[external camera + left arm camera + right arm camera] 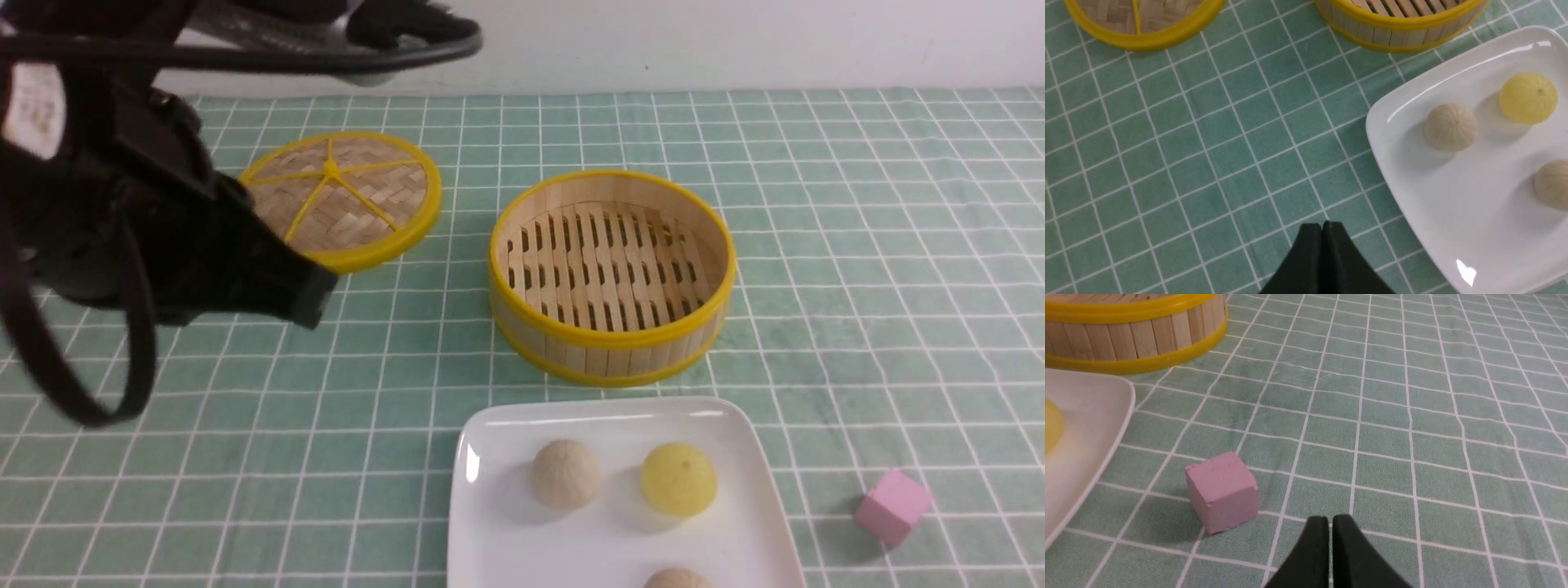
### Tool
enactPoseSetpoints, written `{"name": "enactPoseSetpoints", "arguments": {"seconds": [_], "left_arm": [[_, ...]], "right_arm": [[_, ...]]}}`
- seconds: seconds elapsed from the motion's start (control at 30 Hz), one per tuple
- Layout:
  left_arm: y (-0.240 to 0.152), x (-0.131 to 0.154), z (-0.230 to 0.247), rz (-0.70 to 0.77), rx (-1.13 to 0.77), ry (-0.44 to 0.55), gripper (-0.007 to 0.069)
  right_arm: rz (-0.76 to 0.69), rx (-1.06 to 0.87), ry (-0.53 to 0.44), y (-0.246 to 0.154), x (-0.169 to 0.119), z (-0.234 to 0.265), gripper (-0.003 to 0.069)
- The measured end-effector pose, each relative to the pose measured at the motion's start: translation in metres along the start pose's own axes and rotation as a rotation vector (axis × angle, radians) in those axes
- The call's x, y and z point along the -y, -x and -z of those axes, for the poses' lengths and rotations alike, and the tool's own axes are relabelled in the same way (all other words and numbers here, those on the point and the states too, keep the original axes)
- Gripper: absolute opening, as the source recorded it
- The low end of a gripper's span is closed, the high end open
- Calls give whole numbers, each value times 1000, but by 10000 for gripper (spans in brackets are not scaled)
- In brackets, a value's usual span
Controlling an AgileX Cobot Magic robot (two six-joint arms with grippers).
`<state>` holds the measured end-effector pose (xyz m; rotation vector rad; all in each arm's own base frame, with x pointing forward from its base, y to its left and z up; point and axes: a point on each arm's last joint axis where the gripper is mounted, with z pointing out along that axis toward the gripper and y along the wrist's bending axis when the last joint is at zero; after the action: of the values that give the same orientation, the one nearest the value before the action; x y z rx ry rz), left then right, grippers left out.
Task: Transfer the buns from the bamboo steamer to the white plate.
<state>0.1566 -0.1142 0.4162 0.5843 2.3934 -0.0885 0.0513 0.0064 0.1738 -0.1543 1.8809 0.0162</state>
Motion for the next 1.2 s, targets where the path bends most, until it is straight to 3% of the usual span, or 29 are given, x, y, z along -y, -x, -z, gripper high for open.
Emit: {"name": "enactPoseSetpoints", "arguments": {"seconds": [0.33,0.5,0.7,0.97,1.2], "left_arm": [[-68,-16,14,105,45,-14,1],[-111,-21,5,224,180,-63,1],[-150,-14,-31,307,468,-202,4],[-161,6,-58,302,688,-420,12],[-170,7,-68,298,645,-407,15]], "right_arm": [[-108,11,-2,1,0,0,55],[-113,11,-2,1,0,0,64],[-113,10,-2,1,0,0,76],[-113,10,-2,1,0,0,87],[-114,10,-2,1,0,0,97]]}}
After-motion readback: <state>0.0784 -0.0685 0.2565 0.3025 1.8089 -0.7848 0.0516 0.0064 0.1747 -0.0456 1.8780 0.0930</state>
